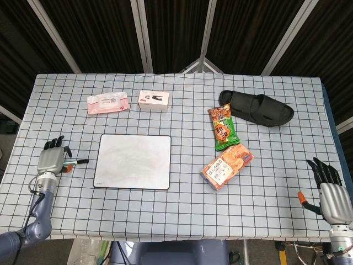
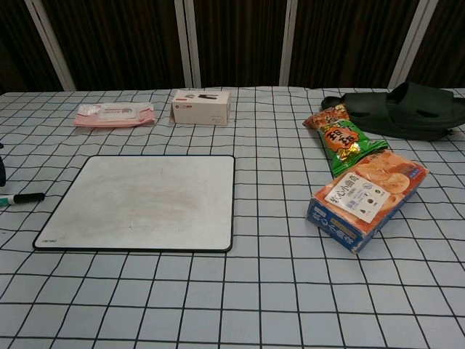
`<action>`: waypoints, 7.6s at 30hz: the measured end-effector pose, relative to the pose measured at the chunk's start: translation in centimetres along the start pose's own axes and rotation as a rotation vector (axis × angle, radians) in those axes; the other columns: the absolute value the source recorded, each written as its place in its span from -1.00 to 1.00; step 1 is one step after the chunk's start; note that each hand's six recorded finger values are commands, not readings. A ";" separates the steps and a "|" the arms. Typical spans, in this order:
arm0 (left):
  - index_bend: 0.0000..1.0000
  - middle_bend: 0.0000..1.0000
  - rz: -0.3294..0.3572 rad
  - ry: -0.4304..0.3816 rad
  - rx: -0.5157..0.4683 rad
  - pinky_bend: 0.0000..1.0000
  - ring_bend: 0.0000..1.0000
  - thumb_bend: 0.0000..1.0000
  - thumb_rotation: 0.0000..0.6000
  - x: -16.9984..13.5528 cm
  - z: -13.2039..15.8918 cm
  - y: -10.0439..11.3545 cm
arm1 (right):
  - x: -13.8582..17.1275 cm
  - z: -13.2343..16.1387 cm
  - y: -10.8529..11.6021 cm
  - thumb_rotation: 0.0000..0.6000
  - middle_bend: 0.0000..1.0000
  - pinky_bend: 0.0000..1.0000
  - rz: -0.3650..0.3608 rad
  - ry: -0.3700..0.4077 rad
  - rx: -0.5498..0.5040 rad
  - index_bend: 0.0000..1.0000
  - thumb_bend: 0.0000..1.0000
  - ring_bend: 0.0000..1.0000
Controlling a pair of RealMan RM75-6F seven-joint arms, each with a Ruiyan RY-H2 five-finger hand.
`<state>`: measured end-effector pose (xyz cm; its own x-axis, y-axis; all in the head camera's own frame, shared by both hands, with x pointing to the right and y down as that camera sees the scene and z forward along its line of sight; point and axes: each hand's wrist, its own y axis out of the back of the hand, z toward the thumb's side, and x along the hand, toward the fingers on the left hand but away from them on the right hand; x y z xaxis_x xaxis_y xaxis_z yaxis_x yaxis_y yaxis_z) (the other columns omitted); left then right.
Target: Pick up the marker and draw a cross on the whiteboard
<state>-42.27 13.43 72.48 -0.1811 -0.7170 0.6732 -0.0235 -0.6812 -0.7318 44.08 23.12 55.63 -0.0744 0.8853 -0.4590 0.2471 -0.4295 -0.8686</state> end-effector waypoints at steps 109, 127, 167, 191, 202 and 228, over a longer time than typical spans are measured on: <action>0.49 -0.62 -0.198 -0.584 -0.968 -0.79 -0.89 0.24 1.00 -1.9 21.9 1.6 | 0.0 -0.5 0.2 1.00 -1.00 -1.00 -0.008 -0.010 -0.027 -1.00 -0.31 -1.00; 0.50 -0.61 -0.058 -0.578 -1.059 -0.79 -0.89 0.24 1.00 -0.8 18.2 6.4 | 0.1 -0.4 0.3 1.00 -1.00 -1.00 -0.011 -0.005 -0.024 -1.00 -0.31 -1.00; 0.51 -0.60 -0.171 -0.513 -0.990 -0.79 -0.89 0.24 1.00 -2.2 20.9 1.5 | 0.1 -0.6 0.4 1.00 -1.00 -1.00 -0.014 -0.011 -0.028 -1.00 -0.31 -1.00; 0.52 -0.58 -0.202 -0.522 -1.077 -0.79 -0.89 0.24 1.00 -5.4 18.2 3.2 | 0.1 -0.5 0.4 1.00 -1.00 -1.00 -0.020 -0.015 -0.029 -1.00 -0.31 -1.00; 0.53 -0.57 -0.053 -0.578 -1.048 -0.80 -0.89 0.25 1.00 -6.3 15.8 8.8 | 0.2 -0.6 0.4 1.00 -1.00 -1.00 -0.017 -0.020 -0.029 -1.00 -0.31 -1.00; 0.42 -0.70 0.010 -0.265 0.059 -0.84 -0.89 0.08 1.00 -3.0 8.7 1.3 | 0.3 -0.5 0.3 1.00 -1.00 -1.00 -0.019 -0.018 -0.034 -1.00 -0.31 -1.00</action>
<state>-33.22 13.44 70.43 0.0827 -0.7323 0.6760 0.0354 -0.6757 -0.7363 44.63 23.34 55.32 -0.0970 0.8898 -0.4459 0.2786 -0.4059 -0.8704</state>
